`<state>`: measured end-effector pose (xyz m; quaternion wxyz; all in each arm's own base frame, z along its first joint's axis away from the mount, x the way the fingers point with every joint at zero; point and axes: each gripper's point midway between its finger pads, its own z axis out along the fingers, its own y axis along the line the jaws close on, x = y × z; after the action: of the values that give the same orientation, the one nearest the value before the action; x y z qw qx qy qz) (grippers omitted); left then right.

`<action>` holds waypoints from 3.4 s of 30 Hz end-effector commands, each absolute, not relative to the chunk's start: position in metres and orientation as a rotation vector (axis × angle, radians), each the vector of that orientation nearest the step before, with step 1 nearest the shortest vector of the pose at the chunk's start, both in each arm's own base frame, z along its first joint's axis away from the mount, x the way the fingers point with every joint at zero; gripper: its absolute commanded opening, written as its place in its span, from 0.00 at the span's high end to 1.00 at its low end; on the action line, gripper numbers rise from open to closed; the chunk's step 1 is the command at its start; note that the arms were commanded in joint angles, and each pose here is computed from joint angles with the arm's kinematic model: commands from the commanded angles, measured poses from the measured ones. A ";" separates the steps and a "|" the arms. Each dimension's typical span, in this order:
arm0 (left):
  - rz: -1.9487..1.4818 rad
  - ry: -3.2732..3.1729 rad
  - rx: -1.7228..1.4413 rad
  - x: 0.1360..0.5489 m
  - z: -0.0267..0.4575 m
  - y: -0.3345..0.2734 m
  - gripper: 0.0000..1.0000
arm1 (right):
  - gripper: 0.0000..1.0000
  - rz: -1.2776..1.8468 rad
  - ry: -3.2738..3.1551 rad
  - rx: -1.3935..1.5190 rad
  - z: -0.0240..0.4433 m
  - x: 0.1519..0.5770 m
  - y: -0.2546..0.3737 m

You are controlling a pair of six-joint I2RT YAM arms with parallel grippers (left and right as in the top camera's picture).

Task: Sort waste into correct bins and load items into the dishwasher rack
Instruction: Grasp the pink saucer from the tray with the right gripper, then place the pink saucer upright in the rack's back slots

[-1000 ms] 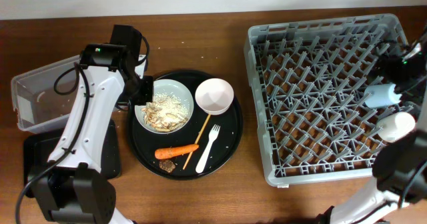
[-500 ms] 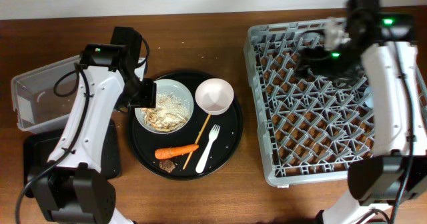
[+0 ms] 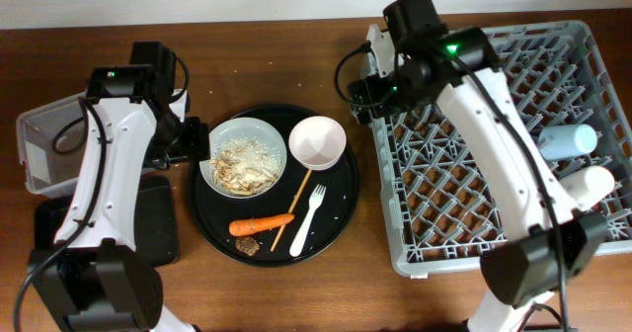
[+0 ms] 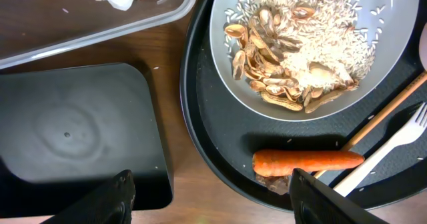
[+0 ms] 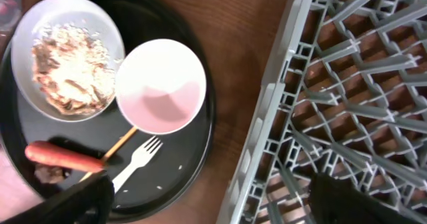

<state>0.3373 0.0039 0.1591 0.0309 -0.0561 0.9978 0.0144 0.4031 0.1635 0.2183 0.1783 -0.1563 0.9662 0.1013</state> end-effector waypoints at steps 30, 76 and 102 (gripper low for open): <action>0.012 3.034 -0.180 0.339 0.169 0.002 0.21 | 0.96 0.143 3.026 -0.479 0.050 0.418 0.215; -0.063 3.024 -0.175 0.343 0.170 -0.007 0.21 | 0.96 -1.503 2.299 0.388 0.150 0.477 -0.090; -0.070 3.030 -0.164 0.341 0.170 -0.010 0.20 | 0.01 0.210 2.936 0.006 0.230 0.365 0.054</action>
<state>0.3434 -0.0064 0.1595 0.0415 -0.0554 0.9975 -0.0160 0.3740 0.0141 0.2316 0.1232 0.0849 0.9887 -0.0133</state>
